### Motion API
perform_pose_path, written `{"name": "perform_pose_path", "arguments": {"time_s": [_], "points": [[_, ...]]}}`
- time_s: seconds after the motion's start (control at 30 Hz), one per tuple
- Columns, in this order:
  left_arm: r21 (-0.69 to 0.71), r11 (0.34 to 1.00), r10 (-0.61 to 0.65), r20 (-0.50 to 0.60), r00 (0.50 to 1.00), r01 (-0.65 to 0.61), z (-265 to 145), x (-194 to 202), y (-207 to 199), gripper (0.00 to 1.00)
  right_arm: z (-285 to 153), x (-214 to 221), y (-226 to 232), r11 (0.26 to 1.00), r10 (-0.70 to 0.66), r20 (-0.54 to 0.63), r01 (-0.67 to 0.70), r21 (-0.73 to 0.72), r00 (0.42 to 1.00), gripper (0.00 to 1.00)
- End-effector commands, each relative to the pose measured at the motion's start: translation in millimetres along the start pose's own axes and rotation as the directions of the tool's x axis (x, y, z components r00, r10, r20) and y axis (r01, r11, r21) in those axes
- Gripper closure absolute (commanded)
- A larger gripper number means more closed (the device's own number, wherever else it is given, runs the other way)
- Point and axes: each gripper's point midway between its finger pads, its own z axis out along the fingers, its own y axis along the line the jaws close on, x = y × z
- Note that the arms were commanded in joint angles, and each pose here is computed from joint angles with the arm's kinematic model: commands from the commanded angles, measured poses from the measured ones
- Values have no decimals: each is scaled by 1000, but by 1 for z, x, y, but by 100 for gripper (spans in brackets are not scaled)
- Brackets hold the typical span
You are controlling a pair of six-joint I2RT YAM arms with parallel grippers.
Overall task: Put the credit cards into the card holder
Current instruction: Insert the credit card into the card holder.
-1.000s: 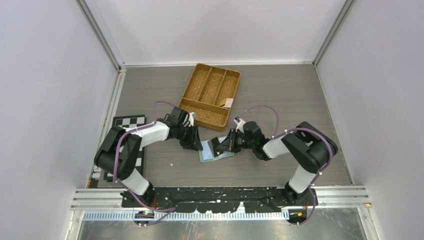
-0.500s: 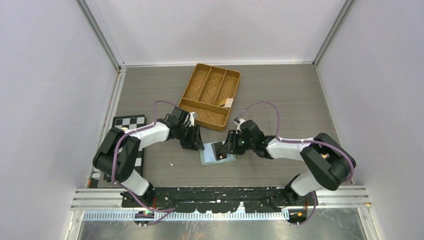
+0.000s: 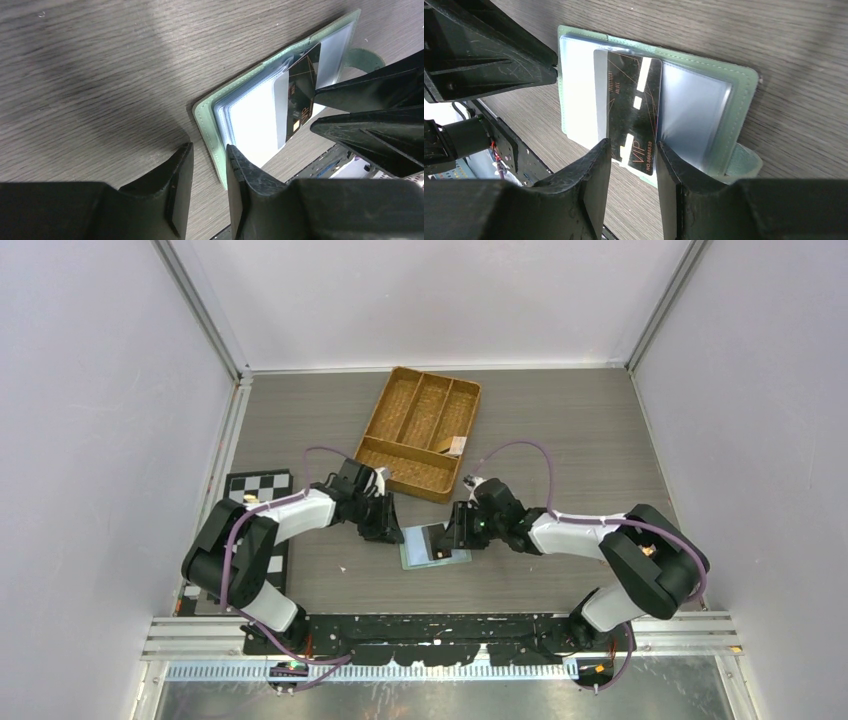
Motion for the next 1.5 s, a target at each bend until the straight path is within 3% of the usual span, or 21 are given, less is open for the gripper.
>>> {"name": "perform_pose_path", "arguments": {"time_s": [0.0, 0.33, 0.97, 1.1, 1.3, 1.47], "points": [[-1, 1000, -17, -20, 1000, 17, 7, 11, 7, 70, 6, -6, 16, 999, -27, 3, 27, -33, 1000, 58], [13, 1000, -19, -17, 1000, 20, 8, 13, 5, 81, 14, -12, 35, 996, -55, 6, 55, -64, 998, 62], [30, 999, -16, 18, 1000, 16, 5, 6, -1, 87, 27, -11, 63, 988, -121, -10, 119, -96, 993, 64], [6, 1000, 0, 50, 999, 0, -1, 0, 0, 78, 13, -22, 65, 988, -144, 26, 145, -57, 989, 58], [-19, 999, 48, 92, 995, -47, -16, -12, -5, 51, -19, -37, 55, 982, -180, 65, 175, 77, 982, 44], [4, 995, 94, 140, 986, -95, -27, -27, -21, 45, -37, -43, 34, 977, -155, 77, 141, 163, 985, 41]]}}
